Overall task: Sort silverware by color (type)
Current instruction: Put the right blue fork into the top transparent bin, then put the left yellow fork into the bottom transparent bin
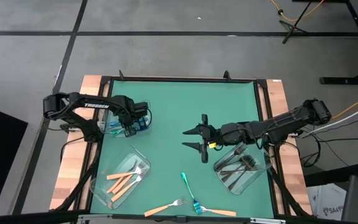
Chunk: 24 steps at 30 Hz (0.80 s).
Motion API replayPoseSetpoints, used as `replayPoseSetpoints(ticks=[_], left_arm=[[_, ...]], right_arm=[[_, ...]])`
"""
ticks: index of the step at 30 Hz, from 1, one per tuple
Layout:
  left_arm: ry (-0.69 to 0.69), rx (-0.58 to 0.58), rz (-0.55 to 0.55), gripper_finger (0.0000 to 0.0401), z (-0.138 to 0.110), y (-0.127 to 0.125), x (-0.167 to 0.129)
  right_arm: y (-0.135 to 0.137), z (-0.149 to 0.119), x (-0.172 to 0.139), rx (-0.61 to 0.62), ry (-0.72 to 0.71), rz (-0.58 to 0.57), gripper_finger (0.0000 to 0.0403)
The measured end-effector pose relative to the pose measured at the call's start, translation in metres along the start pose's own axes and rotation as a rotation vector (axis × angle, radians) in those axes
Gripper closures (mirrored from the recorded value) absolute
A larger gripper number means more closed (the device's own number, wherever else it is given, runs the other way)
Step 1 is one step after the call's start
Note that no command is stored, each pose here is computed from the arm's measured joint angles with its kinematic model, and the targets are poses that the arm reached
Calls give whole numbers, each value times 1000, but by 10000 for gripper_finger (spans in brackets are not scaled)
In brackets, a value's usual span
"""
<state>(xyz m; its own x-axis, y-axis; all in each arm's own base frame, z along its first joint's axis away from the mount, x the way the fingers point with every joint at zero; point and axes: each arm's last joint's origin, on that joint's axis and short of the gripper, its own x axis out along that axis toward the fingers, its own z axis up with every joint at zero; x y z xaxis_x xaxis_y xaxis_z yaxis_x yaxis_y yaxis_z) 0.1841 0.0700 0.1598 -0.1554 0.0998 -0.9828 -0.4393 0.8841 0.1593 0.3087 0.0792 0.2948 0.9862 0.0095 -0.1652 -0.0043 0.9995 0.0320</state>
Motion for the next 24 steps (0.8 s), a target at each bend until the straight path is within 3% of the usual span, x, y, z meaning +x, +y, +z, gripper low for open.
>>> replayPoseSetpoints(ticks=[12,20,24], left_arm=[[-1,6,-2,390,0,0,0],[2,8,-4,321,0,0,0],[54,24,7,312,-2,1,-10]], right_arm=[[0,0,0,0,0,0,217],[0,0,0,0,0,0,217],[0,0,0,-1,2,0,217]])
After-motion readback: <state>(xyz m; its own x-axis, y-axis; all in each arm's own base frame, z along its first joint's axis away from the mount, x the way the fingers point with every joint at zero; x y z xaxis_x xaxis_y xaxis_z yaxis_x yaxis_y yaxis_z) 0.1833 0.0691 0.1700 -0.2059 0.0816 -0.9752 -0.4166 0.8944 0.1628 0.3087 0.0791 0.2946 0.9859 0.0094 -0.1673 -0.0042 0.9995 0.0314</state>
